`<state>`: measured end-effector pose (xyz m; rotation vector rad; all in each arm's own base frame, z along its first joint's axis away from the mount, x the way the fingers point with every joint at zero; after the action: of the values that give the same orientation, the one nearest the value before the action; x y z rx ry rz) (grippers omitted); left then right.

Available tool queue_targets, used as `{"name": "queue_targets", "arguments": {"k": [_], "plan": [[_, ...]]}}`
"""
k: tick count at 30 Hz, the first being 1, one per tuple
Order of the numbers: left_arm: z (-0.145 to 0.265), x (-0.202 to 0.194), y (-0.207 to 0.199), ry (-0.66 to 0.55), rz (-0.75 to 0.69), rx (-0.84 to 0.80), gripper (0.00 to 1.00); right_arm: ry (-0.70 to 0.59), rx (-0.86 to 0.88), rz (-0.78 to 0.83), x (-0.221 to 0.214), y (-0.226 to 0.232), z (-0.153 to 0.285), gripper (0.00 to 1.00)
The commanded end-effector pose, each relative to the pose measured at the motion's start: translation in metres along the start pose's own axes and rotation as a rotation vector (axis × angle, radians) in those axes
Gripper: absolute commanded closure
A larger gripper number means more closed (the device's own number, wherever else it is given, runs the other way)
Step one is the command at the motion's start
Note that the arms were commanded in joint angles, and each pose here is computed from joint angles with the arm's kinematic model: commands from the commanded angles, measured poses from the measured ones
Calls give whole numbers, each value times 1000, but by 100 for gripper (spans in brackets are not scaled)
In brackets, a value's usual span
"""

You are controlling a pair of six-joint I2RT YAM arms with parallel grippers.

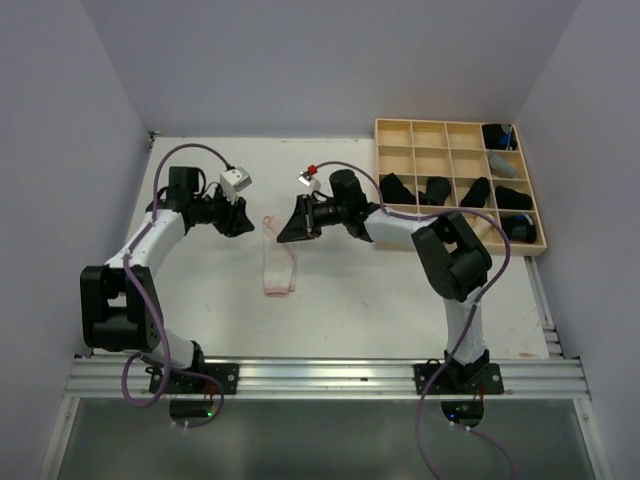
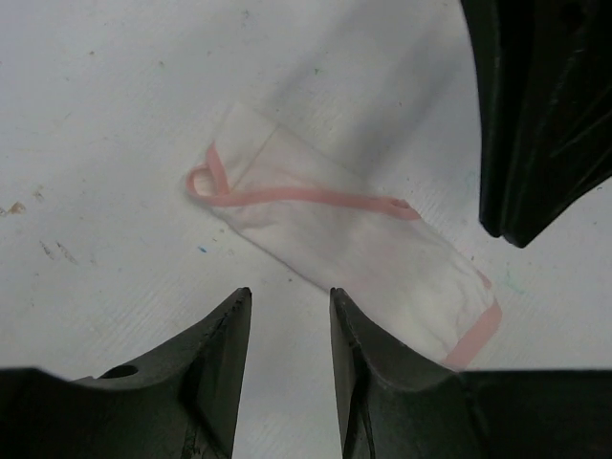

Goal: Roll the underwear

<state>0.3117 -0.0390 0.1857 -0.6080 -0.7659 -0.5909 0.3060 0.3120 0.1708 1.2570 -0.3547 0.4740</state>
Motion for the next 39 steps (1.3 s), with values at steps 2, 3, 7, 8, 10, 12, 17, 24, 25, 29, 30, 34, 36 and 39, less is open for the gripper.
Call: {"name": "queue_targets", "arguments": {"k": [2, 3, 7, 8, 10, 12, 17, 24, 25, 29, 30, 34, 36, 39], "plan": [[4, -2, -4, -19, -77, -17, 57, -56, 156, -155, 13, -7, -25, 82], [4, -3, -5, -12, -80, -15, 57, -57, 159, -172, 12, -10, -27, 83], [6, -5, -3, -1, -103, 7, 57, -8, 88, -202, -7, -27, -36, 85], [6, -5, -3, 2, -108, 9, 57, 5, 65, -197, -11, -32, -37, 86], [6, -8, -3, 8, -121, 7, 57, 57, -28, -195, -27, -47, -39, 87], [6, -11, -4, 12, -132, -2, 57, 105, -88, -204, -42, -65, -39, 87], [2, -21, -9, 62, -204, -36, 58, 180, -140, -203, -63, -92, -37, 88], [-8, -34, -30, 130, -344, -97, 58, 164, -94, -175, -57, -83, -35, 86], [-6, -33, -34, 124, -367, -97, 58, 149, -77, -151, -48, -75, -35, 85], [-5, -38, -49, 124, -461, -119, 58, 72, 11, -41, -8, -21, -22, 80], [-8, -43, -53, 137, -487, -129, 58, 55, 29, -29, -2, -13, -20, 80], [-9, -54, -74, 143, -588, -146, 57, 53, 67, -19, 3, 6, -20, 79], [-14, -62, -84, 152, -623, -160, 56, 85, 58, -47, -6, -2, -26, 79], [-20, -70, -97, 169, -666, -175, 55, 135, 25, -100, -25, -26, -36, 80]]}}
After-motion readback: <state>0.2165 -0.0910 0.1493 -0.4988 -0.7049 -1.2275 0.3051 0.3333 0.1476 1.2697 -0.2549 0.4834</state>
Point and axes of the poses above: each gripper's point midway between its finger pads, its own z axis back along the fingers, its own y axis along the line the jaws close on, x = y × z, the point moved 10 cm from there along z, back along the fingers, and after that the axes turned 8 degrees about z, right-handed, at the moved point
